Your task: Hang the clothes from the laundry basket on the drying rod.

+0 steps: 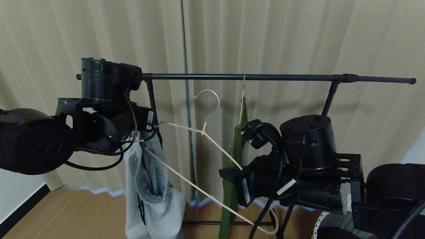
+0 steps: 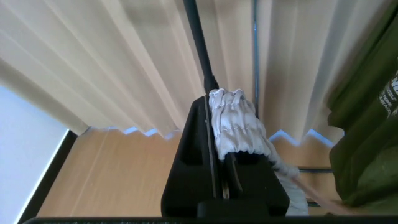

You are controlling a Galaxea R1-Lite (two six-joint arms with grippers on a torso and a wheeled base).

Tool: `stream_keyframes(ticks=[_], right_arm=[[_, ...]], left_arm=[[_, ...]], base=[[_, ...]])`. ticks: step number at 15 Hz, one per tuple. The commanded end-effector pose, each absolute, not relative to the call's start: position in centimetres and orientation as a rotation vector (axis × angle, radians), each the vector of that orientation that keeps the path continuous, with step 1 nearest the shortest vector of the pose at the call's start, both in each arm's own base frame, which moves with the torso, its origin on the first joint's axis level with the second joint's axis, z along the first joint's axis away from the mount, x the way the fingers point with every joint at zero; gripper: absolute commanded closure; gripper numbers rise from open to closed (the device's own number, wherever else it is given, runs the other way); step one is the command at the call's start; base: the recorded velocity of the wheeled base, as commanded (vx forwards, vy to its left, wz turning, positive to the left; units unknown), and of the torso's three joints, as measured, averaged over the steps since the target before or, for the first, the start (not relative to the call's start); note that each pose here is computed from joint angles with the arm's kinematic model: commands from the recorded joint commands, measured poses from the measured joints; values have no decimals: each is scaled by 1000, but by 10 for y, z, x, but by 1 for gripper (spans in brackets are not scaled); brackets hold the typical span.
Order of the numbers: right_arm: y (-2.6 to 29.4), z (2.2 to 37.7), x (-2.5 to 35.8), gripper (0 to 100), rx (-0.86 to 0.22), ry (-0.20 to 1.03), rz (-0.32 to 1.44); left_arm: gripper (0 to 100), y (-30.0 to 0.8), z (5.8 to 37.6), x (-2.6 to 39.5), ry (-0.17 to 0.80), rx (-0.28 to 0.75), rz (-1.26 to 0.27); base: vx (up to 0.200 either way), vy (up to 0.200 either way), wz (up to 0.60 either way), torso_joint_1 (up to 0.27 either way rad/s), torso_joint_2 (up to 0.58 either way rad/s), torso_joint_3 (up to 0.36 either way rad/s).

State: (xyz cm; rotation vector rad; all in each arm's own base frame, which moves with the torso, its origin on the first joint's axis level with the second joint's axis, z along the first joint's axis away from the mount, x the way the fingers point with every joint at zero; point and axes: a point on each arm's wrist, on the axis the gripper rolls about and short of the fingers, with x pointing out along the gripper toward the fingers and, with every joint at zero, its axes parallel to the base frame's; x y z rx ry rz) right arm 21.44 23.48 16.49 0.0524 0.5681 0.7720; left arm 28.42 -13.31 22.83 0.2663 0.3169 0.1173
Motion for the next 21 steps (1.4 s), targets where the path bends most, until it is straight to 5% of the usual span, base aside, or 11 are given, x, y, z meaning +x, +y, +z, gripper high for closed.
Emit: stream_keyframes(ticks=[1, 14, 21], right_arm=[[243, 161, 222, 100, 48, 571, 752], [270, 150, 249, 100, 53, 569, 691], [259, 165, 242, 100, 68, 541, 688]], left_arm=[[100, -135, 230, 277, 311, 269, 114], [100, -162, 239, 224, 261, 258, -80], [100, -142, 228, 187, 276, 328, -467]], base=[[0, 0, 0, 0, 0, 0], [0, 0, 0, 0, 0, 0], [0, 0, 0, 0, 0, 0]])
